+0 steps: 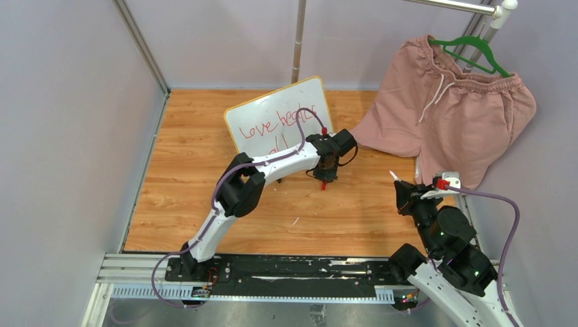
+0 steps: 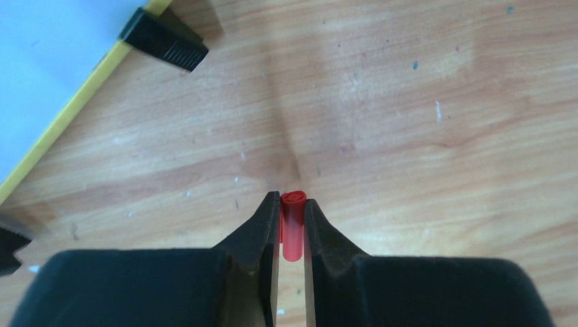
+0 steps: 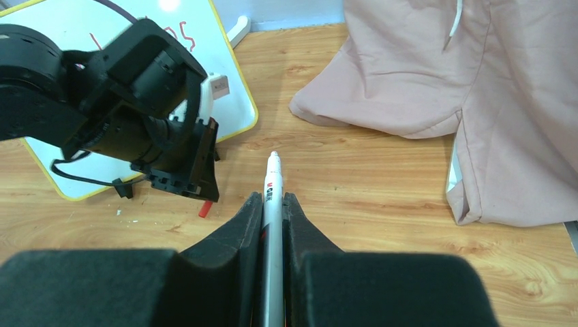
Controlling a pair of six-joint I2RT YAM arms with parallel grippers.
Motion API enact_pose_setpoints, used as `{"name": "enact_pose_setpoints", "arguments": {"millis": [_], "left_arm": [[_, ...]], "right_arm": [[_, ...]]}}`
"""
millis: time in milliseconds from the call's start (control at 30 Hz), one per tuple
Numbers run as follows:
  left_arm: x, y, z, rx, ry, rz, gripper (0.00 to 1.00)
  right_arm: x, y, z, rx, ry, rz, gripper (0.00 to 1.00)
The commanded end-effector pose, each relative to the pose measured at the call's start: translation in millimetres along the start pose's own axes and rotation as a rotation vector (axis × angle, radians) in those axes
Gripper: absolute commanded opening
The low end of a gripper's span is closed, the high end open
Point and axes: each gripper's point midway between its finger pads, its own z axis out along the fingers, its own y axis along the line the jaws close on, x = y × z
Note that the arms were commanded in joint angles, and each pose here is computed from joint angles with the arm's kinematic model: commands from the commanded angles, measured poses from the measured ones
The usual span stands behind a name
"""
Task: Write a sentence on the whiteboard
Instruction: Close the whiteboard marker at the center of the board.
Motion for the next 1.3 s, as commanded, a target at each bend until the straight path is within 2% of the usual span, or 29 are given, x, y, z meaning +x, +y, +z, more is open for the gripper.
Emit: {"name": "enact_pose_setpoints", "arguments": {"millis": [0,233,400,600,833,1067,1267], "left_arm": [[-27,-6,-56,0.090,-0.100,-0.058,0.00],[-36,-3,-120,0.232,-0.226,-0.136,0.00],[-48,9,-175,0.349,-0.381,-0.207,0.00],[-48,52,-227,0.431,-0.526,-0.298,0.00],[-51,112,-276,0.518,-0.751,-0.453,0.00],[-54,138,-344,0.662,-0.978,-0.581,0.00],[-51,151,-370,0.760,-1.065,-0.690,0.00]], "right_arm": [[-2,10,1,-0.043,0.001,0.021,0.00],[-3,28,7,-0.112,0.022,0.022,0.00],[-3,50,14,-0.192,0.045,0.024,0.00],[-1,83,23,-0.323,0.088,0.022,0.00],[2,129,32,-0.503,0.114,0.064,0.00],[-9,172,42,-0.604,0.027,0.090,0.00],[-28,219,29,-0.715,-0.117,0.113,0.00]]}}
